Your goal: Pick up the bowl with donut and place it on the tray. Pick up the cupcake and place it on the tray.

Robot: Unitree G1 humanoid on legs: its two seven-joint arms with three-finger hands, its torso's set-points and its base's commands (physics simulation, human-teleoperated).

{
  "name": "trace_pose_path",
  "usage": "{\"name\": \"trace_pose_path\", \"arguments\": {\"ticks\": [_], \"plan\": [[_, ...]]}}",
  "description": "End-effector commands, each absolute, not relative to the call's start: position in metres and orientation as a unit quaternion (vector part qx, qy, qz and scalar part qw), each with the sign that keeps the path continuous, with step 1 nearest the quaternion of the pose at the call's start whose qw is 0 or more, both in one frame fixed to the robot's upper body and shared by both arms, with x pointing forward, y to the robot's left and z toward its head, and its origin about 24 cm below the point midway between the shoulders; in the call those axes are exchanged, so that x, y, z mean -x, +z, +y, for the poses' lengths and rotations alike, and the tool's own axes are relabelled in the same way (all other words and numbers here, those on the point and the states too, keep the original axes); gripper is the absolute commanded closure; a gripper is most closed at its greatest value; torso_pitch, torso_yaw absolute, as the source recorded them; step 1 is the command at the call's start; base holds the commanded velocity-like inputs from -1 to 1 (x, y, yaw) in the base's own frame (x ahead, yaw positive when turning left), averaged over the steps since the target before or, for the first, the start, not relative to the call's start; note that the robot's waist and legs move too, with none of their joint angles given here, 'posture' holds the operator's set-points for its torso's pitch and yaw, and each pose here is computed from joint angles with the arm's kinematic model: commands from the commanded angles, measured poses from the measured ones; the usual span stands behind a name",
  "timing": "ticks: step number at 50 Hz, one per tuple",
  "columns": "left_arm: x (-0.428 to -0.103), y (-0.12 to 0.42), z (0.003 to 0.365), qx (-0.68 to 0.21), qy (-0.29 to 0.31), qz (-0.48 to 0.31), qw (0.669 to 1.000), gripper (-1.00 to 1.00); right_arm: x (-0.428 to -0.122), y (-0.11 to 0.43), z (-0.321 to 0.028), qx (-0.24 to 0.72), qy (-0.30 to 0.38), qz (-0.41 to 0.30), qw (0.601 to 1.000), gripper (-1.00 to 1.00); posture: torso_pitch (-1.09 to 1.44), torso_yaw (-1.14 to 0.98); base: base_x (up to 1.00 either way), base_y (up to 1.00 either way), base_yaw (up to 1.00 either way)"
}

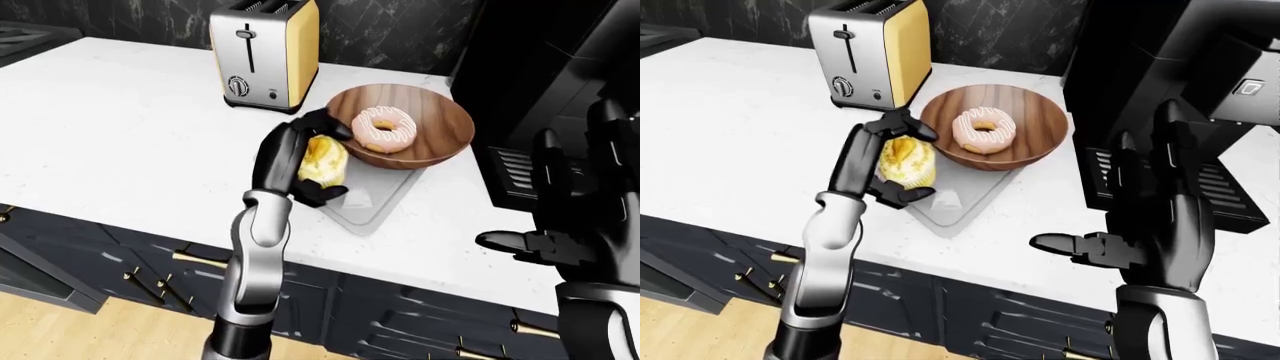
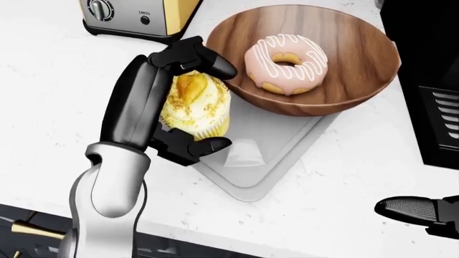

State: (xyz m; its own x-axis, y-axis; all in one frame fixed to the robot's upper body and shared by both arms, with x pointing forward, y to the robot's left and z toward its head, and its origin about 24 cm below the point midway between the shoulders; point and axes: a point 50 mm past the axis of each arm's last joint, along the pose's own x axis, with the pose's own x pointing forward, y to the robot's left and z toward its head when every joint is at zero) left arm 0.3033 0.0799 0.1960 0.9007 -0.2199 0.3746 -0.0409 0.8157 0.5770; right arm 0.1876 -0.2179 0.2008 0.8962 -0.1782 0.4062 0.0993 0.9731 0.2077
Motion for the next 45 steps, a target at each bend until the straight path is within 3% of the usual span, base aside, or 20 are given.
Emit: {"name": "trace_pose_path", "arguments": {"ticks": [1,23,24,36,45], "plan": [[-0.297,0.218,0.078,-0.290,-0.034,-0.274,0.916,0.11,-0.183,0.211,-0.216,-0.083,-0.065,-0.249,0.963,-1.00,0.00,0.00,0.00,0.00,0.00],[-0.300,0.210,0.075,-0.292,-0.038,-0.271,0.917,-0.29,-0.183,0.212,-0.216,-0.083,-0.066,-0.250,0.962,-1.00,0.00,0.00,0.00,0.00,0.00],[-0.300,0.209,0.073,-0.291,-0.040,-0.270,0.917,-0.48,-0.182,0.212,-0.217,-0.083,-0.067,-0.250,0.962,-1.00,0.00,0.00,0.00,0.00,0.00],[-0.297,0.211,0.075,-0.289,-0.040,-0.270,0.918,-0.51,-0.182,0.212,-0.218,-0.084,-0.068,-0.251,0.962,-1.00,0.00,0.00,0.00,0.00,0.00],[-0.274,0.221,0.084,-0.279,-0.037,-0.279,0.918,-0.50,-0.180,0.216,-0.218,-0.083,-0.069,-0.254,0.961,-1.00,0.00,0.00,0.00,0.00,0.00]]}}
